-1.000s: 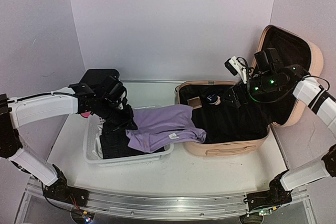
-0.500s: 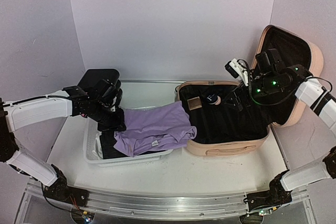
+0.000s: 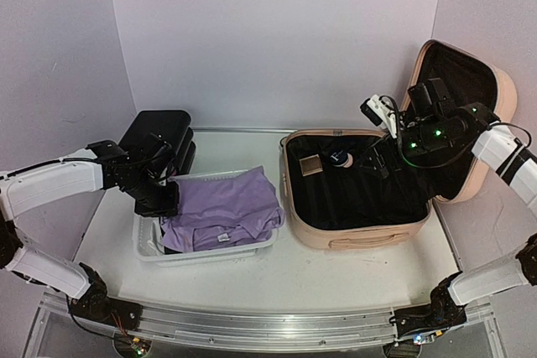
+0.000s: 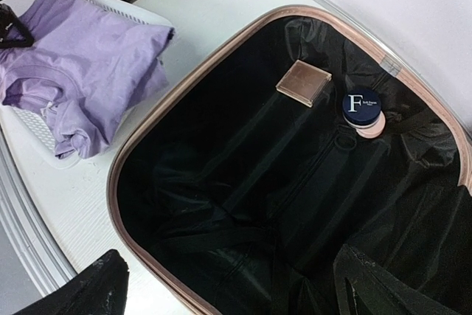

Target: Open, take out, and arrange the luggage

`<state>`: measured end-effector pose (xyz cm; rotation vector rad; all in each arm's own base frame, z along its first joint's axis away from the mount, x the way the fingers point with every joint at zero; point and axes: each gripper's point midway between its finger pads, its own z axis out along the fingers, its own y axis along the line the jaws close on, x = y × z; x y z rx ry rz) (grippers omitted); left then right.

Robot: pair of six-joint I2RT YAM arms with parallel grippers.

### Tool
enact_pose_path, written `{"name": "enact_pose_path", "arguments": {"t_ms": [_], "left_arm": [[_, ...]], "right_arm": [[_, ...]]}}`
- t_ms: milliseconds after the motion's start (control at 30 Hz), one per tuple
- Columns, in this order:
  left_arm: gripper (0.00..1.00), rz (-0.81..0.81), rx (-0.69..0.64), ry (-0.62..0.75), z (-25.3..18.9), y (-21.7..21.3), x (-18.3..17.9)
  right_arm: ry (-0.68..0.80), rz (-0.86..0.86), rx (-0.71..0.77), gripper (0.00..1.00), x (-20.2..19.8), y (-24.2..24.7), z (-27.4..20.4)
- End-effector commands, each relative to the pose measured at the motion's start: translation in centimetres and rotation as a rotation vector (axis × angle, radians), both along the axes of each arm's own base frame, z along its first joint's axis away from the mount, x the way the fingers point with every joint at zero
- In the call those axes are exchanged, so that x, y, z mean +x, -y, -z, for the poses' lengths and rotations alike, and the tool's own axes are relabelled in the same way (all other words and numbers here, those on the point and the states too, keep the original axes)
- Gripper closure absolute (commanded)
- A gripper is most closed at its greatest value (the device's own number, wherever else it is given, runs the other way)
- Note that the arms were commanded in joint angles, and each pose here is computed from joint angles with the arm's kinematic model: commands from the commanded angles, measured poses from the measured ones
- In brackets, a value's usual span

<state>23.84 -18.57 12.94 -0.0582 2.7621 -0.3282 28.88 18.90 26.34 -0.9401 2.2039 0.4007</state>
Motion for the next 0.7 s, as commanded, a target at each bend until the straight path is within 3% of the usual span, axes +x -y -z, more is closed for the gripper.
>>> {"name": "enact_pose_path", "arguments": {"t_ms": [0,667], "left_arm": [[1.00,-0.029,0.079,0.011,-0.2,-3.1,-0.6],[1.00,-0.027,0.257,-0.006,1.4,-6.8,-0.1]], "right_arm": [[0.029,0.044,0.014,0.02,1.0,-0.1,-1.4],[0.014,0.031,0.018,0.02,1.0,-0.4,-1.0]]}}
